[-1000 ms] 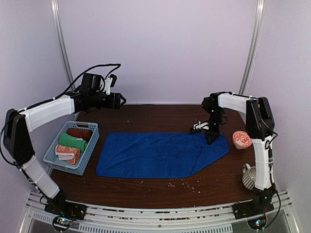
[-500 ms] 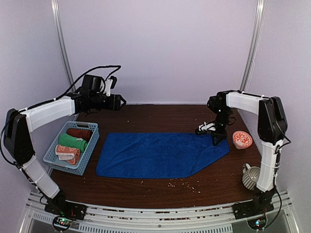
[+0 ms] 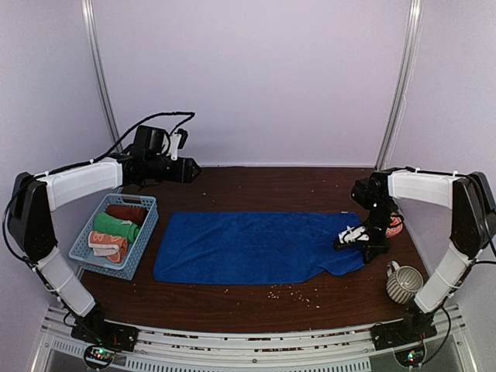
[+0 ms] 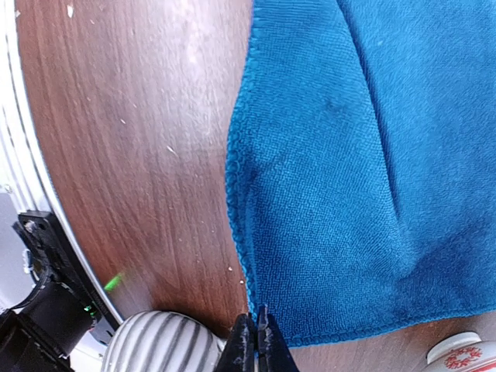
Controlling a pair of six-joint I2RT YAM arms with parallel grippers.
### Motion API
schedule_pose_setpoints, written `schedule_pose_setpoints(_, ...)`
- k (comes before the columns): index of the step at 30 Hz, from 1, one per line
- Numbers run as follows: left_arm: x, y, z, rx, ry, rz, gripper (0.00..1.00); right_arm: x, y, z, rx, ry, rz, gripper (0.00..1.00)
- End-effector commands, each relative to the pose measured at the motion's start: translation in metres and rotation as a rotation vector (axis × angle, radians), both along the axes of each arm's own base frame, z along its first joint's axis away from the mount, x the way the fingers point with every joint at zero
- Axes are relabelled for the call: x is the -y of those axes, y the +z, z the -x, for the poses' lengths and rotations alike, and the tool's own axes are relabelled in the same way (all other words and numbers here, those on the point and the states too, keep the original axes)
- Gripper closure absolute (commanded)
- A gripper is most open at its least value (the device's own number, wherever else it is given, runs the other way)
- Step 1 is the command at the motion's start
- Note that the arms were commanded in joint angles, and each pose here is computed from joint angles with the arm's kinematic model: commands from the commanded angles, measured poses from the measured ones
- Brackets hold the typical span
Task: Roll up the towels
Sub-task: Smooth out the towel at the center of the board.
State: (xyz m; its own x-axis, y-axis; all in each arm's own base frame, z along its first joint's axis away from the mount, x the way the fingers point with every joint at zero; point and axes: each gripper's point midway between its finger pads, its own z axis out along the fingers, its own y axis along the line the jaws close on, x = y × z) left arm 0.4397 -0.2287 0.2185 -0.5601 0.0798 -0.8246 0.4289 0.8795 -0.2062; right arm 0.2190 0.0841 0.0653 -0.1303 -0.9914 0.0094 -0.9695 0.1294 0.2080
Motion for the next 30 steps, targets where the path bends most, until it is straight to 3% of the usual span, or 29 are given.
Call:
schedule_pose_setpoints(1,0.008,-0.005,-0.005,0.013,-0.013,0.012,0.38,0.011,-0.007,0.001,0.044,0.044,0.045,1.0)
schedule_pose_setpoints(10,0.007,-0.014,-0.009,-0.003,-0.014,-0.023,0.38,0.02,-0.002,0.01,0.014,0.077,0.082,0.99)
schedule_pose_setpoints(18,-0.007,-0.025,-0.013,-0.049,0.036,-0.124,0.37,0.032,0.017,0.008,-0.029,0.057,0.083,0.75)
schedule_pose_setpoints(22,-0.013,-0.04,-0.016,-0.118,0.064,-0.186,0.34,0.037,0.024,-0.035,0.014,-0.071,0.035,0.72)
schedule_pose_setpoints(30,-0.02,-0.08,-0.032,-0.313,0.074,-0.224,0.27,0.036,0.032,-0.211,0.262,-0.687,-0.065,0.72)
